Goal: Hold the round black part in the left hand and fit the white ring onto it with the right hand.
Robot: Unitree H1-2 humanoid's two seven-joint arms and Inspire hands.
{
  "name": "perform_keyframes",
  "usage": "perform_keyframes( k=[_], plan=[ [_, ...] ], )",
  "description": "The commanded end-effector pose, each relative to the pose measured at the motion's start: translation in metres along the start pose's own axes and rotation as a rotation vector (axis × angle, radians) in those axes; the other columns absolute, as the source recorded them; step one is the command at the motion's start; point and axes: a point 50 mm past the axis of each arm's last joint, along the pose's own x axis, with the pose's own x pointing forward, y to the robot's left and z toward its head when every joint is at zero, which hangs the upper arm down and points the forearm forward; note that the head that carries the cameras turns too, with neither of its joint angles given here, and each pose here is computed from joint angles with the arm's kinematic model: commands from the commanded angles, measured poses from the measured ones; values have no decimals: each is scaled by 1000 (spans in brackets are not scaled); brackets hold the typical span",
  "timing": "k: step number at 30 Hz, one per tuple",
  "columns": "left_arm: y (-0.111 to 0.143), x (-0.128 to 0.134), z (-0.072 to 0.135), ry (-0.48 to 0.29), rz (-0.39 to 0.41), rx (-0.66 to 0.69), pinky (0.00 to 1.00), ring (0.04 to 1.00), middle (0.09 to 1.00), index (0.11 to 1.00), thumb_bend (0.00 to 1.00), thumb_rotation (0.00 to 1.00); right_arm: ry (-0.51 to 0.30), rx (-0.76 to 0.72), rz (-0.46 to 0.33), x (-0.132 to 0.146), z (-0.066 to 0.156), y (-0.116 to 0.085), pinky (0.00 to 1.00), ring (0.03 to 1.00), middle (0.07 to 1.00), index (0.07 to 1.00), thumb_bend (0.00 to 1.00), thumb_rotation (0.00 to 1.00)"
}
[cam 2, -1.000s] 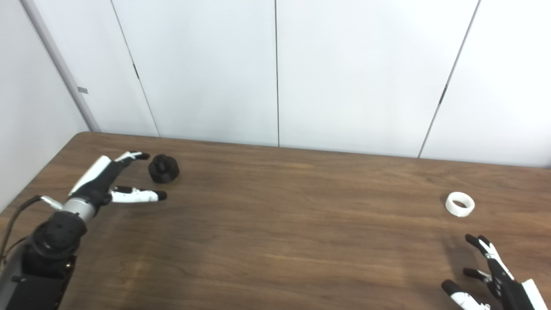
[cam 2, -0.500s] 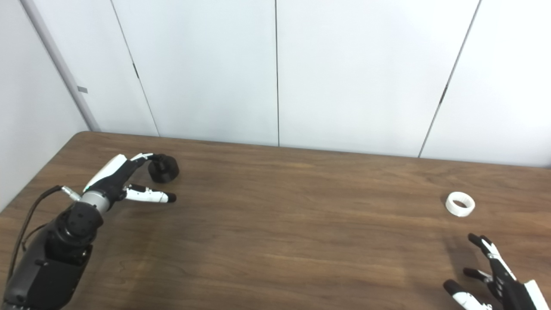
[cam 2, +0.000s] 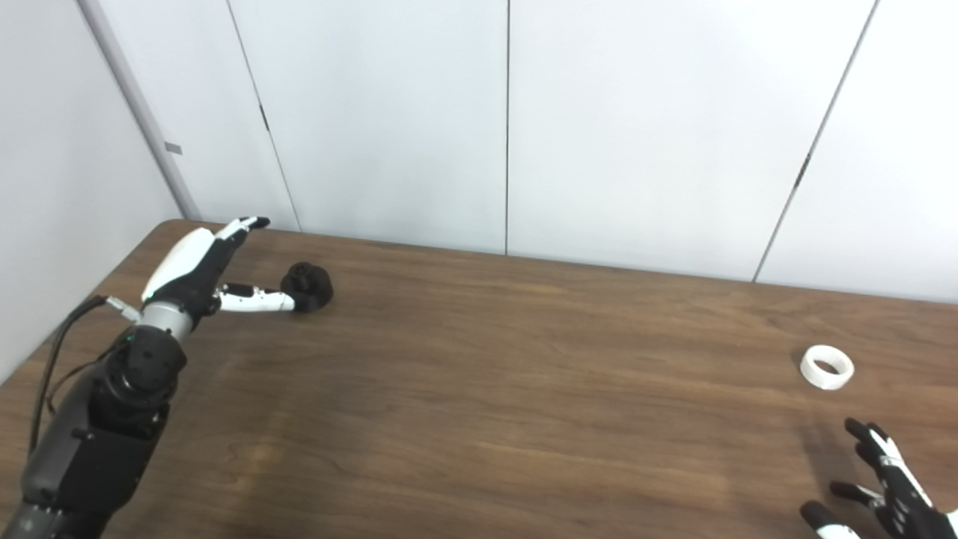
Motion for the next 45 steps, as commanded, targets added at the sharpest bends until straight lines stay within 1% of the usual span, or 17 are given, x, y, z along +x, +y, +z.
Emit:
perform_keyframes(
  k=[1,4,6,8,13,16,18,22,29,34,36,38,42,45],
  plan=[
    [28,14,7,-20,94,48,1000,1000,1000,953,1000,338,7,-30,-10,0,-1,-11,785,946,1000,909,617,538],
    [28,24,1,9,84,59,1000,1000,1000,957,1000,326,15,-25,-11,-1,-1,-11,762,943,1000,905,632,539],
    [27,31,-1,39,61,68,1000,1000,1000,960,1000,317,14,-27,-11,-1,-1,-11,767,950,1000,904,632,546],
    [23,36,-3,57,42,81,1000,1000,1000,944,1000,305,18,-33,-10,-2,0,-11,783,960,1000,904,627,549],
    [5,46,-8,99,-17,123,1000,1000,1000,935,1000,281,17,-21,-11,-3,1,-11,784,959,1000,903,642,549],
    [-4,50,-8,110,-46,146,1000,1000,1000,941,1000,283,15,-20,-10,-5,1,-11,781,960,1000,905,627,536],
    [-9,52,-9,117,-59,154,1000,1000,1000,942,1000,285,14,-24,-10,-5,2,-11,797,960,1000,908,640,557],
    [-19,57,-7,106,-83,150,1000,1000,1000,936,1000,284,11,-27,-11,-6,3,-11,780,950,1000,908,640,559],
    [-32,61,-3,94,-108,133,1000,1000,1000,936,1000,284,10,-41,-12,-6,4,-10,813,963,1000,905,649,582],
    [-36,61,-1,93,-120,131,1000,1000,1000,924,1000,268,18,-42,-14,-7,4,-9,782,961,1000,902,656,572],
    [-38,61,0,93,-124,132,1000,1000,1000,909,1000,249,15,-51,-12,-7,4,-10,827,971,1000,905,648,578],
    [-39,61,0,91,-128,125,1000,1000,1000,907,1000,235,13,-40,-10,-7,5,-9,838,977,1000,907,656,578],
    [-42,63,2,72,-147,100,1000,1000,1000,903,1000,231,19,-31,-11,-8,4,-8,783,955,1000,909,672,571],
    [-44,65,5,64,-158,79,1000,1000,1000,890,1000,232,18,-43,-9,-9,6,-8,789,953,1000,908,650,570]
  ],
)
